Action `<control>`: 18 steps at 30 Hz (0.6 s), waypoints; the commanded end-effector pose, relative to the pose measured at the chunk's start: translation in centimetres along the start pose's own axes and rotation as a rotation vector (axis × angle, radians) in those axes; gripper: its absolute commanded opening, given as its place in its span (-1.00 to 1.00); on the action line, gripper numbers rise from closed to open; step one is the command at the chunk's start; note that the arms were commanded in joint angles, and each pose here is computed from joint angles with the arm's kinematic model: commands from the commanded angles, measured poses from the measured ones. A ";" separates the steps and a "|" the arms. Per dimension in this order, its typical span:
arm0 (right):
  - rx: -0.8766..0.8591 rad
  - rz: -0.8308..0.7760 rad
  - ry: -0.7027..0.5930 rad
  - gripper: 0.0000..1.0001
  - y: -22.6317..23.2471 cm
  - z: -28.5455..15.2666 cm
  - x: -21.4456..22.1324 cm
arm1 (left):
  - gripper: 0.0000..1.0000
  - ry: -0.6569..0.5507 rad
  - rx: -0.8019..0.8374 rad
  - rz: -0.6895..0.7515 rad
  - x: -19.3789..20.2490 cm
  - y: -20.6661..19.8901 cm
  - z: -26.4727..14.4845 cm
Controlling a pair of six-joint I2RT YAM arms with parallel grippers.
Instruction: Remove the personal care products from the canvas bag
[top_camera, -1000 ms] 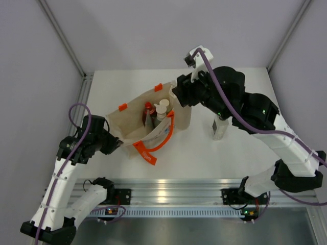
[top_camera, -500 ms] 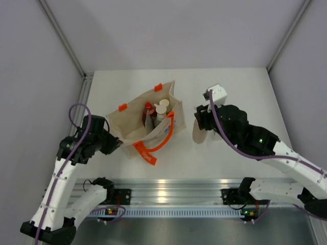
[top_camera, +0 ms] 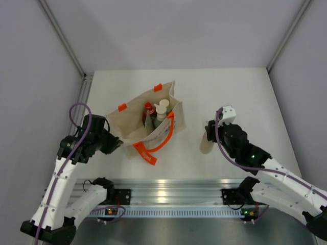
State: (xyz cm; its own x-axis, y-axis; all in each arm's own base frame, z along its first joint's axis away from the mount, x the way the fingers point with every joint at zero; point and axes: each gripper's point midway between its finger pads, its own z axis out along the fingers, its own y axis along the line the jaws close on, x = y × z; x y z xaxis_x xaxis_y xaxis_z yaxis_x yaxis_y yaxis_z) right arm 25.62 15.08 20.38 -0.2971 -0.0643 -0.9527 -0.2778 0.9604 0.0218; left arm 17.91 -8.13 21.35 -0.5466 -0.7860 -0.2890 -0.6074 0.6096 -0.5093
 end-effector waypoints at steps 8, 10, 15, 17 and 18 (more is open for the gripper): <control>-0.027 0.131 -0.180 0.41 0.5 -0.4 -5.4 | -1.00 -0.087 0.031 -0.006 -2.0 -1.4 0.2; -0.037 0.108 -0.157 0.61 0.9 -0.2 -5.7 | -1.00 -0.089 0.033 -0.008 -2.1 -1.5 0.2; -0.123 0.097 -0.163 0.76 3.2 -0.4 -10.5 | -1.00 -0.084 0.027 -0.006 -1.9 -1.3 0.4; -0.207 0.076 -0.123 0.69 5.4 0.1 -12.0 | -1.00 -0.083 0.024 -0.005 -1.9 -1.3 0.5; -0.236 0.074 -0.108 0.66 6.2 0.2 -12.6 | -1.00 -0.080 0.022 -0.006 -1.9 -1.2 0.6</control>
State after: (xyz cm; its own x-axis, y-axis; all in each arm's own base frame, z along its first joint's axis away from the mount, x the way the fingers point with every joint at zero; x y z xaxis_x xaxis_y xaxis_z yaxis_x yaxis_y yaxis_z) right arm 27.85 19.37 28.66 -0.2328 0.0358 -0.9719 -0.3619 0.9244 0.1207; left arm 18.00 -8.15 21.33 -0.5475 -0.7850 -0.2898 -0.6071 0.6110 -0.5081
